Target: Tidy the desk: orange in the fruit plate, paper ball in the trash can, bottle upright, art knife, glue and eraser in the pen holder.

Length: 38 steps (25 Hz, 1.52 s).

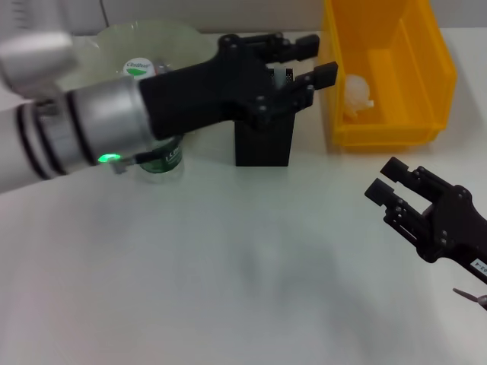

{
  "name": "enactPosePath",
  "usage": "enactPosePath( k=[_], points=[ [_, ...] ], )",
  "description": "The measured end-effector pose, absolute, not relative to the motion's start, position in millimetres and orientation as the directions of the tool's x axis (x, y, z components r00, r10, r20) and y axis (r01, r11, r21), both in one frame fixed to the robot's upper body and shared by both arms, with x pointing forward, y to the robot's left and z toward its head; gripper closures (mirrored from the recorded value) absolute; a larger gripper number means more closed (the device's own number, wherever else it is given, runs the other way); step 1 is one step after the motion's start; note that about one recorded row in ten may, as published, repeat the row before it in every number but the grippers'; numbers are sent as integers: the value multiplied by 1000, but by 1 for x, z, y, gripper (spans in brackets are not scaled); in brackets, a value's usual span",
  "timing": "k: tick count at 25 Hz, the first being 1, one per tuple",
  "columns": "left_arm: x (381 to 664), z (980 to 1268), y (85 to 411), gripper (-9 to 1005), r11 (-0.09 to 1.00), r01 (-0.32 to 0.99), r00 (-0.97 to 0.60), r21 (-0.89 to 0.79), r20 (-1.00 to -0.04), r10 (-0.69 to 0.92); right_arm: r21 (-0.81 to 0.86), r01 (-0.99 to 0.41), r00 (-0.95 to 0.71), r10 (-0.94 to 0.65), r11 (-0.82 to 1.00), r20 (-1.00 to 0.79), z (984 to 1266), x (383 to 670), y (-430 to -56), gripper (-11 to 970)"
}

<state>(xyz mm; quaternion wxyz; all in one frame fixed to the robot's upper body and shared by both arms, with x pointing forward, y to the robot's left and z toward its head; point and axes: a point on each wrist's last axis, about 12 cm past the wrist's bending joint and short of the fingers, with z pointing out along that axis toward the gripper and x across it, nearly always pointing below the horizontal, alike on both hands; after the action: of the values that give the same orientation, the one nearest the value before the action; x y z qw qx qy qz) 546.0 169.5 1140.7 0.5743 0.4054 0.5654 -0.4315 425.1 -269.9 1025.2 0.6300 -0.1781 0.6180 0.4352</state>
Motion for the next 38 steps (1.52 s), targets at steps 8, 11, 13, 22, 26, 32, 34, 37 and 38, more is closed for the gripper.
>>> enactPosePath(
  k=[8, 11, 13, 22, 26, 32, 34, 37, 38],
  points=[
    [514, 1132, 215, 549, 218, 976, 19, -9, -992, -128, 306, -793, -161, 304, 526, -939, 1028, 430, -271, 470],
    [508, 1124, 229, 348, 233, 972, 6, -21, -993, -118, 277, -816, -156, 268, 507, -951, 1029, 431, -272, 470],
    [501, 1112, 246, 272, 235, 970, -39, -56, -996, -76, 254, -838, -147, 247, 483, -958, 1032, 432, -273, 469],
    [484, 1083, 269, 154, 233, 965, -134, -117, -989, 59, 160, -930, -119, 140, 330, -983, 1044, 444, -266, 465],
    [476, 1074, 267, 154, 218, 971, -125, -102, -988, 95, 145, -952, -121, 104, 270, -987, 1045, 447, -260, 450],
    [472, 1071, 269, 154, 220, 970, -126, -101, -987, 103, 190, -961, -194, 1, 202, -981, 1045, 459, -252, 365],
    [470, 1070, 272, 154, 225, 969, -132, -105, -986, 107, 196, -964, -204, -25, 180, -979, 1044, 460, -249, 336],
    [468, 1069, 274, 154, 228, 967, -137, -109, -985, 107, 197, -966, -205, -35, 165, -978, 1044, 461, -247, 294],
    [467, 1069, 275, 154, 229, 967, -138, -111, -985, 107, 196, -967, -205, -34, 163, -978, 1045, 461, -247, 256]
  ],
)
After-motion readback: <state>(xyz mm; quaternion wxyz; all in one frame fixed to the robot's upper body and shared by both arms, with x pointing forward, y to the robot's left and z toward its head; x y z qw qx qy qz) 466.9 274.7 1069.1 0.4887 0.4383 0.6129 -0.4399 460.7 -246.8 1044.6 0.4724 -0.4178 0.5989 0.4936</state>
